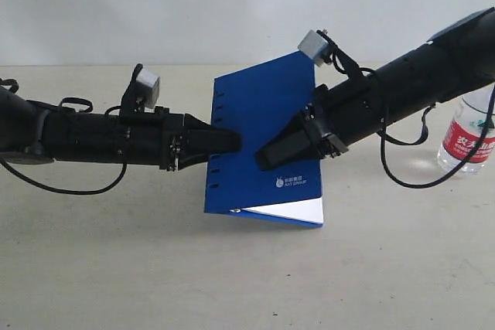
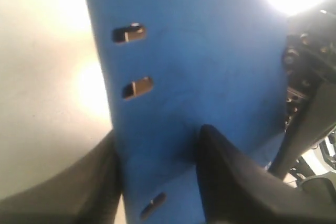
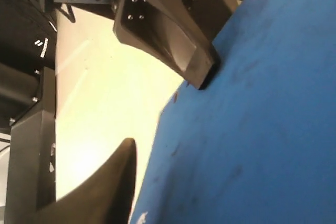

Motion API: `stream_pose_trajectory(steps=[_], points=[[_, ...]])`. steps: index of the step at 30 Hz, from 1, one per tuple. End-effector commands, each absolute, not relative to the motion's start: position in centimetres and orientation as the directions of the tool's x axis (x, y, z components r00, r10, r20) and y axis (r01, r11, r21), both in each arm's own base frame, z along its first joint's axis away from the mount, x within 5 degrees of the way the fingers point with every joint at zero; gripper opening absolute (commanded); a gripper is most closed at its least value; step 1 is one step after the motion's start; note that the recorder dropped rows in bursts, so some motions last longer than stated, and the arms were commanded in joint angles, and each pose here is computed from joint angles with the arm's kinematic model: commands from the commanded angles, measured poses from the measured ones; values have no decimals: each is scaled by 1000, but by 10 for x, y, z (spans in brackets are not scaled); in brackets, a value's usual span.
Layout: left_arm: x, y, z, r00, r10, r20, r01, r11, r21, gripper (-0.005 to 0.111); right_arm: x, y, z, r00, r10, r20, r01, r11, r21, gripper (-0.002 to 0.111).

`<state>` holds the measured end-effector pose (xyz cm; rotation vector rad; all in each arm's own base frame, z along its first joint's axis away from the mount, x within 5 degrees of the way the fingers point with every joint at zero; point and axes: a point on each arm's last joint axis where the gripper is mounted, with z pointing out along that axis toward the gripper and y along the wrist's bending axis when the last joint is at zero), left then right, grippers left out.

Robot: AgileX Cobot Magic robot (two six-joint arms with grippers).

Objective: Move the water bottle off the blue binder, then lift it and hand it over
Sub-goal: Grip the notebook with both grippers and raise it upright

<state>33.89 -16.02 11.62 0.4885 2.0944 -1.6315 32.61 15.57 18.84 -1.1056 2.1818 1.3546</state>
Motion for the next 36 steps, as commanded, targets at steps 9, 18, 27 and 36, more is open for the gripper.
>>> stream_pose_trajectory(steps=[9,18,27,36], points=[[336,-163,144,-786,22,-617,607,217,-765,4,319,154,191,-684,-473,-555,-712,267,649,41],[329,-163,167,-738,74,-671,670,201,-715,4,335,147,179,-663,-481,-574,-748,440,496,77],[323,-160,161,-728,152,-668,685,198,-701,4,335,137,169,-651,-572,-499,-759,499,418,77],[322,-161,160,-724,166,-670,690,194,-698,4,342,135,168,-702,-513,-493,-707,588,394,20]])
